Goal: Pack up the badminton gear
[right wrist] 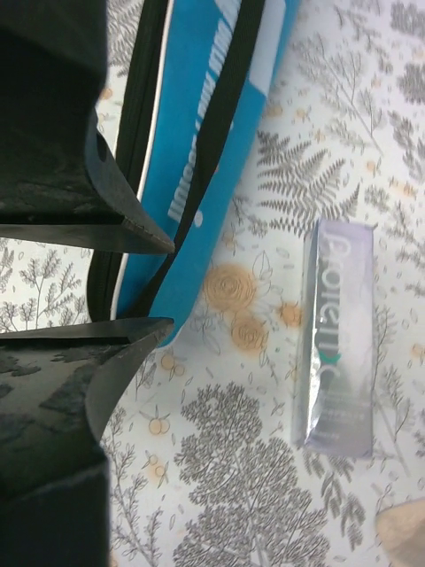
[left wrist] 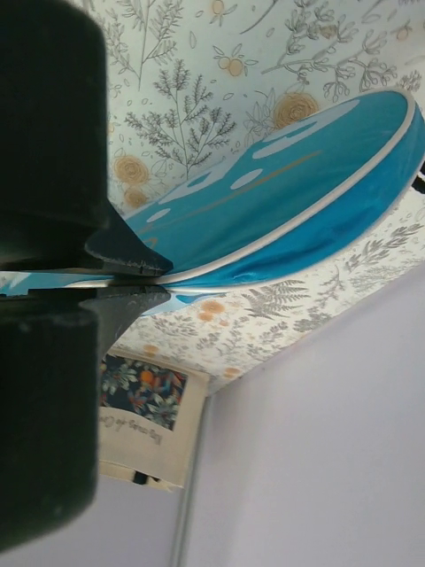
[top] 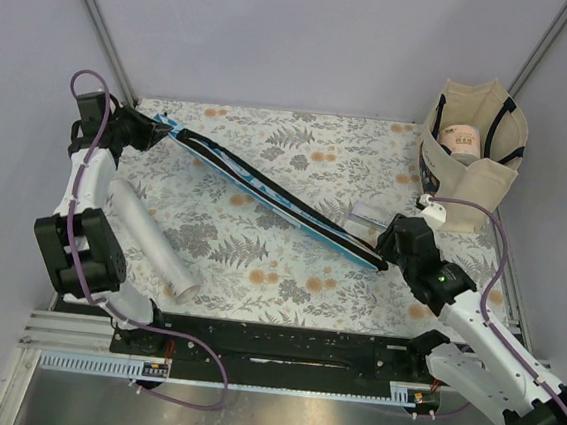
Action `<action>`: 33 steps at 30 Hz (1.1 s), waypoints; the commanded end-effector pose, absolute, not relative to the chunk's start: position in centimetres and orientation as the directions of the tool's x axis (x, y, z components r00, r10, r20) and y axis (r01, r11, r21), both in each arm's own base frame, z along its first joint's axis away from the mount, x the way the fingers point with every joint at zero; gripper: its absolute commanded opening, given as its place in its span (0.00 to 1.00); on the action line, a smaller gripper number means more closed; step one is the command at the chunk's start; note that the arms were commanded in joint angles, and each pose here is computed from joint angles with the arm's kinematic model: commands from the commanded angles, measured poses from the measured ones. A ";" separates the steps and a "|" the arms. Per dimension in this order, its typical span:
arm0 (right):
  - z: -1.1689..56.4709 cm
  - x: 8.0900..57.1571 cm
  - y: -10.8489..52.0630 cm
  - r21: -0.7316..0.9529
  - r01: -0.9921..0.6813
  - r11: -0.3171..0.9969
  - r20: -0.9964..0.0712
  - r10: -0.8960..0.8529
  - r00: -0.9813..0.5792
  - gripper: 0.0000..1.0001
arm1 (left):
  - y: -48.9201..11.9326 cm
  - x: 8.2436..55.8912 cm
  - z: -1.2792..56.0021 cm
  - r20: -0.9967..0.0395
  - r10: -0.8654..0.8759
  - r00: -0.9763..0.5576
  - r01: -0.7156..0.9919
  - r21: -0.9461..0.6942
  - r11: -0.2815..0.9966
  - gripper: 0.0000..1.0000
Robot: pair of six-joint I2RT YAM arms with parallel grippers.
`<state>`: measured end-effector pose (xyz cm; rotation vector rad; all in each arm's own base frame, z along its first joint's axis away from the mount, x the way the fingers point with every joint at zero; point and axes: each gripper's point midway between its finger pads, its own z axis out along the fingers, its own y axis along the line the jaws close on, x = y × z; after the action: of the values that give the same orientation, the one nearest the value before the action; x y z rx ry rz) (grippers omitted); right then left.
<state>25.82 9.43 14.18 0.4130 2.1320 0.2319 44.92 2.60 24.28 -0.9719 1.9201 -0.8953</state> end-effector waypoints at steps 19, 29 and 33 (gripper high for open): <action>9.7 26.2 17.8 0.463 -0.034 0.886 -0.594 0.281 -0.754 0.42 | 7.2 51.8 22.2 -0.531 -0.609 -0.589 -0.242 -0.603 0.760 0.69; 11.2 25.8 18.7 0.524 -0.061 0.850 -0.584 0.306 -0.752 0.45 | 7.7 49.8 23.5 -0.600 -0.581 -0.550 -0.321 -0.491 0.810 0.86; 13.2 25.7 18.4 0.497 -0.125 0.859 -0.637 0.264 -0.724 0.52 | 4.7 48.1 25.1 -0.623 -0.545 -0.561 -0.244 -0.505 0.828 0.99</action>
<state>25.23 17.95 9.80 0.1794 2.3788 0.6262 49.77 7.04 19.33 -0.7224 2.2798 -0.4841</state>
